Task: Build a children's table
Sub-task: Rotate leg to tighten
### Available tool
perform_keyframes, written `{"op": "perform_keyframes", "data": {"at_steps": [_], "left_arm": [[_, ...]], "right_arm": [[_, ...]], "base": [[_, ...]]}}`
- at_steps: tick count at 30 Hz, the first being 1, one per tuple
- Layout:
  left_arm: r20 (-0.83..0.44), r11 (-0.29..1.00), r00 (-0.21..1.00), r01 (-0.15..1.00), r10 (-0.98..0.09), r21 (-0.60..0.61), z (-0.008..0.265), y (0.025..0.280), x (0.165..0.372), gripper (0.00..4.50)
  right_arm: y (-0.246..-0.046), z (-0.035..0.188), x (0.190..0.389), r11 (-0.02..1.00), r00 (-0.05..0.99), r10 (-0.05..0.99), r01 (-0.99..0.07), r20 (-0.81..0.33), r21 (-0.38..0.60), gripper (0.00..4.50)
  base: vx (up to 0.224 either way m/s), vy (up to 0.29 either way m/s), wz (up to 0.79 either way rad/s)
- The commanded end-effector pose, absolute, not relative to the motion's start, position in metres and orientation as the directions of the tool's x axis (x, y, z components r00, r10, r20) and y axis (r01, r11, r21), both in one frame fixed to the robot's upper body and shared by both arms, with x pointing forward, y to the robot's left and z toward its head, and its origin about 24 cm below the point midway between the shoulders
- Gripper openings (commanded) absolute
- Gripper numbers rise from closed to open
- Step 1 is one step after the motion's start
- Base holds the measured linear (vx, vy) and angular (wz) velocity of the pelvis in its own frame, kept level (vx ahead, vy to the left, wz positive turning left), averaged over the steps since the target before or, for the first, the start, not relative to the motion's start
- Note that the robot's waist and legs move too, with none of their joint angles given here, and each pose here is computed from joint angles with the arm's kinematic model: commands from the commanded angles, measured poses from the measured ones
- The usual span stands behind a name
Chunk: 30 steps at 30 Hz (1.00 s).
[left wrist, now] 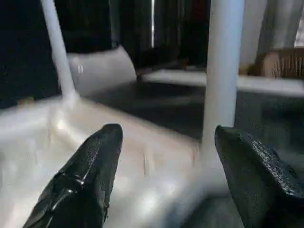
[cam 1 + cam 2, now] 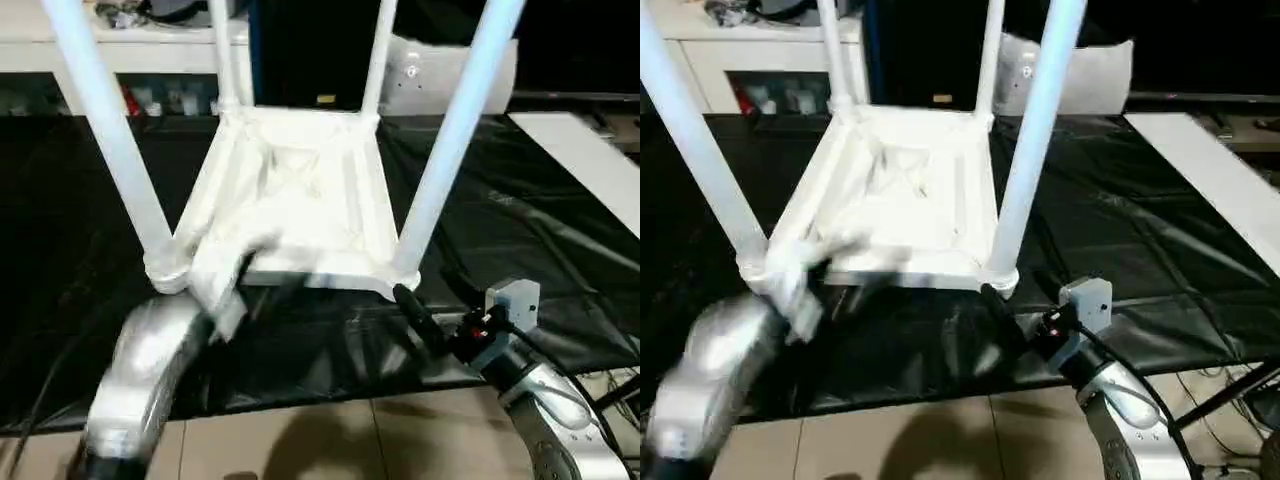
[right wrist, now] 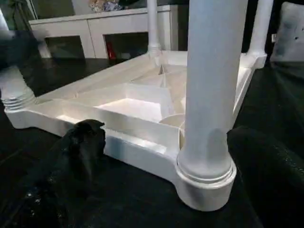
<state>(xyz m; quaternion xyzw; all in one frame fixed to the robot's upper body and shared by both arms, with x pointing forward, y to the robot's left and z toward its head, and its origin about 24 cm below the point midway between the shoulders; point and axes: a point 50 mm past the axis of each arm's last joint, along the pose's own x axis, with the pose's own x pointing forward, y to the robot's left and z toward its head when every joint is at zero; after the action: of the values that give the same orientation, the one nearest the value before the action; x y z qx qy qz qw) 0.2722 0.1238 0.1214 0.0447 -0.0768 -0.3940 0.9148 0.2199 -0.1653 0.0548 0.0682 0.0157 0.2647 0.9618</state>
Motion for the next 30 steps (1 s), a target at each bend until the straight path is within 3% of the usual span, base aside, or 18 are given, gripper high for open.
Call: {"op": "perform_keyframes", "data": {"at_steps": [1, 12, 19, 20, 27, 30], "left_arm": [[0.089, 0.693, 0.687, 0.711, -0.721, 0.118, 0.13, 0.112, 0.271, 3.48], [-0.008, 0.797, 0.797, 0.604, -0.604, 0.004, 0.123, 0.126, 0.251, 3.48], [-0.027, 0.888, 0.888, 0.457, -0.459, -0.044, 0.109, 0.152, 0.245, 3.48], [-0.039, 0.897, 0.896, 0.441, -0.442, -0.046, 0.106, 0.155, 0.24, 3.48], [-0.048, 0.871, 0.869, 0.491, -0.492, -0.03, 0.106, 0.144, 0.231, 3.48], [-0.053, 0.844, 0.843, 0.536, -0.536, -0.005, 0.105, 0.134, 0.231, 3.48]], "right_arm": [[-0.167, 0.057, 0.219, 0.856, 0.862, 0.506, -0.503, 0.007, 0.12, 4.5], [-0.158, 0.06, 0.22, 0.865, 0.873, 0.487, -0.485, 0.014, 0.13, 4.5], [-0.158, 0.07, 0.21, 0.892, 0.895, 0.445, -0.445, 0.021, 0.08, 4.5], [-0.154, 0.071, 0.202, 0.863, 0.876, 0.482, -0.478, 0.017, 0.161, 4.5], [-0.159, 0.073, 0.208, 0.888, 0.892, 0.452, -0.451, 0.006, 0.091, 4.5], [-0.17, 0.075, 0.211, 0.905, 0.908, 0.419, -0.417, -0.007, 0.087, 4.5]], "base": [[0.0, 0.0, 0.0], [0.0, 0.0, 0.0], [0.0, 0.0, 0.0], [0.0, 0.0, 0.0], [0.0, 0.0, 0.0], [0.0, 0.0, 0.0]]}}
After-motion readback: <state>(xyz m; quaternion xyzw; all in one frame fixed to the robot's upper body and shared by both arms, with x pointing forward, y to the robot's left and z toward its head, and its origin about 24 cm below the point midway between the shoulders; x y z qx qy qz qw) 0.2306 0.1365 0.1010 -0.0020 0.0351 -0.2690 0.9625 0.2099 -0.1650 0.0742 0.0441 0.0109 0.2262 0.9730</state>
